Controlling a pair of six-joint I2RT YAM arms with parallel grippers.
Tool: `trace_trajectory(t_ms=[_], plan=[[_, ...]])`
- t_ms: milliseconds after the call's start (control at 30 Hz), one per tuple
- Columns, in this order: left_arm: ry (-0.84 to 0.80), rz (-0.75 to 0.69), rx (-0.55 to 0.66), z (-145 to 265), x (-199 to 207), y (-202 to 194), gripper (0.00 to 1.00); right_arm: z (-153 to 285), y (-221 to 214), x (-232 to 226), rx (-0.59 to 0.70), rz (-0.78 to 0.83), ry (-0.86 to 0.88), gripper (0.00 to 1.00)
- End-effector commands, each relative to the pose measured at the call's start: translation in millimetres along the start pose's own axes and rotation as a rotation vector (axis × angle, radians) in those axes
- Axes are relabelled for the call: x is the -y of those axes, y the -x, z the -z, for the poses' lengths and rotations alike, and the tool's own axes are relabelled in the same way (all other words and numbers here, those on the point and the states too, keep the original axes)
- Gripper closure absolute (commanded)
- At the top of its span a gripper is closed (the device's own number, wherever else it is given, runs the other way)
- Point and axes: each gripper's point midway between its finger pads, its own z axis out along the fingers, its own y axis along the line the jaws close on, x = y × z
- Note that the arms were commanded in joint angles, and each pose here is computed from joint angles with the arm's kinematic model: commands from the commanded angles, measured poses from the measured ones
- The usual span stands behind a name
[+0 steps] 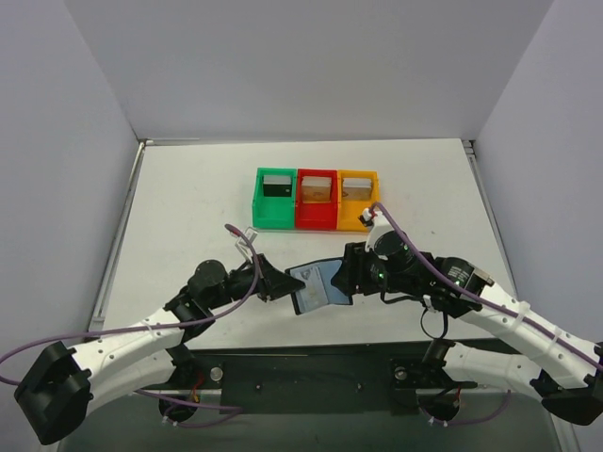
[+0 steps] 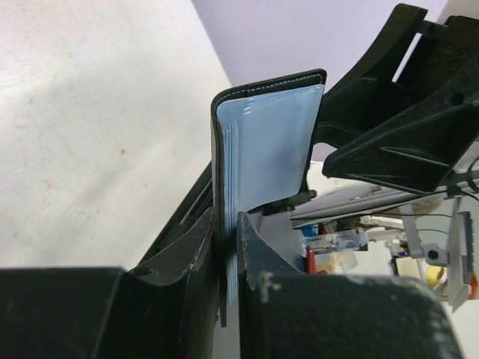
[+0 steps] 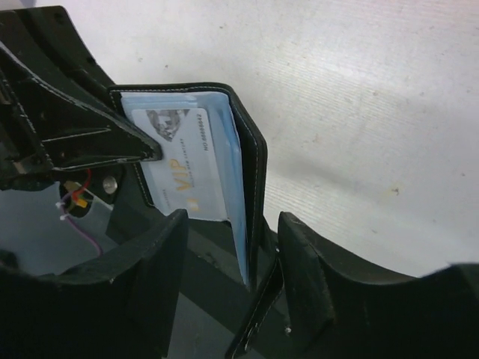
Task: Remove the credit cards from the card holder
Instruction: Open the card holder at the center of the board.
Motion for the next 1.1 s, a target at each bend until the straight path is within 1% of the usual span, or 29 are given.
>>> trace_trajectory(t_ms=[0, 133, 300, 400, 500, 633, 800, 833, 900, 1067], plan=[[0.104, -0.053, 0.003, 2, -21, 0, 1.0, 0, 0, 24, 0.032, 0.004, -0.089, 0.51], [0.218, -0.059, -0.018, -2, -55, -6, 1.0, -5, -4, 35, 0.025, 0.026, -0.13, 0.51], [0.264, -0.023, 0.0, -10, -89, -14, 1.0, -18, -12, 39, 0.004, 0.038, -0.144, 0.51], [0.235, -0.003, 0.027, -18, -96, -15, 1.0, -21, -17, 41, -0.005, 0.043, -0.142, 0.51], [0.235, -0.006, 0.023, -26, -101, -14, 1.0, -24, -20, 41, -0.006, 0.05, -0.131, 0.51], [0.262, 0.014, -0.041, -35, -116, -22, 1.0, -34, -29, 43, -0.022, 0.051, -0.114, 0.51], [0.268, 0.062, -0.06, -36, -126, -21, 1.0, -49, -39, 44, -0.047, 0.055, -0.107, 0.51], [0.267, 0.07, -0.079, -36, -127, -24, 0.95, -51, -42, 46, -0.054, 0.056, -0.11, 0.51], [0.288, 0.085, -0.091, -32, -133, -23, 0.88, -56, -44, 48, -0.061, 0.058, -0.113, 0.51], [0.342, 0.085, -0.109, -27, -144, -18, 0.75, -66, -50, 54, -0.083, 0.063, -0.131, 0.51]])
